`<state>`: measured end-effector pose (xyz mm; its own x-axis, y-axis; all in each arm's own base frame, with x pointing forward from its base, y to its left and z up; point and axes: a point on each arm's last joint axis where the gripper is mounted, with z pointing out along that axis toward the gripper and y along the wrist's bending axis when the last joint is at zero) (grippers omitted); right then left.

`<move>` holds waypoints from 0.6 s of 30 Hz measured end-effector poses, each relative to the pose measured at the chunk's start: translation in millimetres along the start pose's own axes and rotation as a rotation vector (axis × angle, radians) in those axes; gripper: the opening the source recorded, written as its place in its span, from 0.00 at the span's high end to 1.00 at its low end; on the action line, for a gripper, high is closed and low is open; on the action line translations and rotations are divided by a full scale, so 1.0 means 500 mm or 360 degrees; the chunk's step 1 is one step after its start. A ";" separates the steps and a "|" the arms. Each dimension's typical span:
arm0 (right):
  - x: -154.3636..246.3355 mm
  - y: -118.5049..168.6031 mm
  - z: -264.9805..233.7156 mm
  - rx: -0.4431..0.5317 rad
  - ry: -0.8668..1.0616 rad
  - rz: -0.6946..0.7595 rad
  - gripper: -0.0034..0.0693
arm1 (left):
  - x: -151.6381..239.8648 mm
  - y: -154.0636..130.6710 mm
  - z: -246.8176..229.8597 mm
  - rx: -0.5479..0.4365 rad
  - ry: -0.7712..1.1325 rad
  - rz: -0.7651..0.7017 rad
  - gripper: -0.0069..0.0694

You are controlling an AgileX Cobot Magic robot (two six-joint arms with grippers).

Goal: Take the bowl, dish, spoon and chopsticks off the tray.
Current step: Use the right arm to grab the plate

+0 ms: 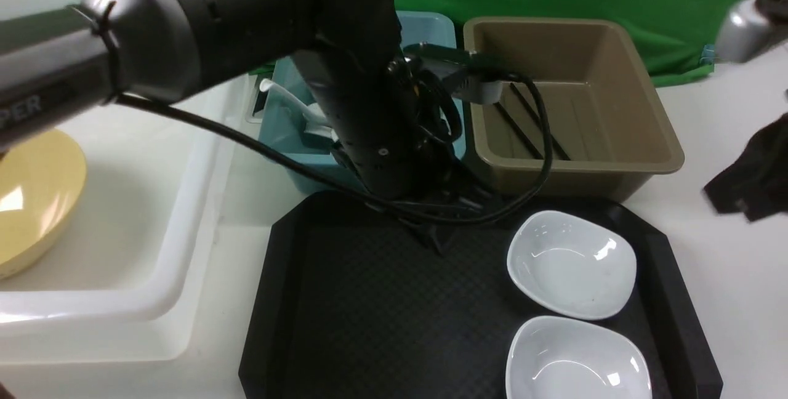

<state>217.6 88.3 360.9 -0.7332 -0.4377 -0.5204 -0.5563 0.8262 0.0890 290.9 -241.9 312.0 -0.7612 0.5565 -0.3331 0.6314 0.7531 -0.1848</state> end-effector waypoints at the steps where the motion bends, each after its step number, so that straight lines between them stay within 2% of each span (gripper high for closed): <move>1: 0.006 0.013 0.015 -0.0060 0.0017 -0.0026 0.90 | 0.002 0.010 -0.012 -0.0026 -0.0013 -0.0023 0.78; 6: 0.038 0.099 0.125 -0.0210 0.0149 -0.0196 0.80 | 0.026 0.073 -0.104 -0.0097 -0.0134 -0.0134 0.89; 9: 0.056 0.150 0.203 -0.0156 0.0275 -0.0291 0.62 | 0.064 0.087 -0.149 -0.0114 -0.0218 -0.0168 0.92; 10: 0.058 0.155 0.212 -0.0141 0.0293 -0.0294 0.58 | 0.064 0.087 -0.149 -0.0115 -0.0221 -0.0163 0.92; 12: 0.068 0.176 0.270 -0.0062 0.0418 -0.0294 0.35 | 0.107 0.077 -0.150 -0.0062 -0.0219 -0.0085 0.92; 13: 0.071 0.183 0.289 -0.0033 0.0457 -0.0269 0.27 | 0.121 0.070 -0.145 -0.0019 -0.0222 -0.0039 0.92; 16: 0.078 0.191 0.326 -0.0003 0.0517 -0.0235 0.13 | 0.151 0.056 -0.137 0.0074 -0.0269 0.0073 0.92; 18: 0.082 0.198 0.350 0.0009 0.0538 -0.0215 0.10 | 0.173 0.048 -0.127 0.0128 -0.0286 0.0123 0.92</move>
<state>200.7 214.2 199.9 -0.7418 -0.6346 -0.2169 -0.6553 0.7546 0.0335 230.7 -153.4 337.5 -0.6759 0.5347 -0.5071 0.7022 0.6762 -0.2229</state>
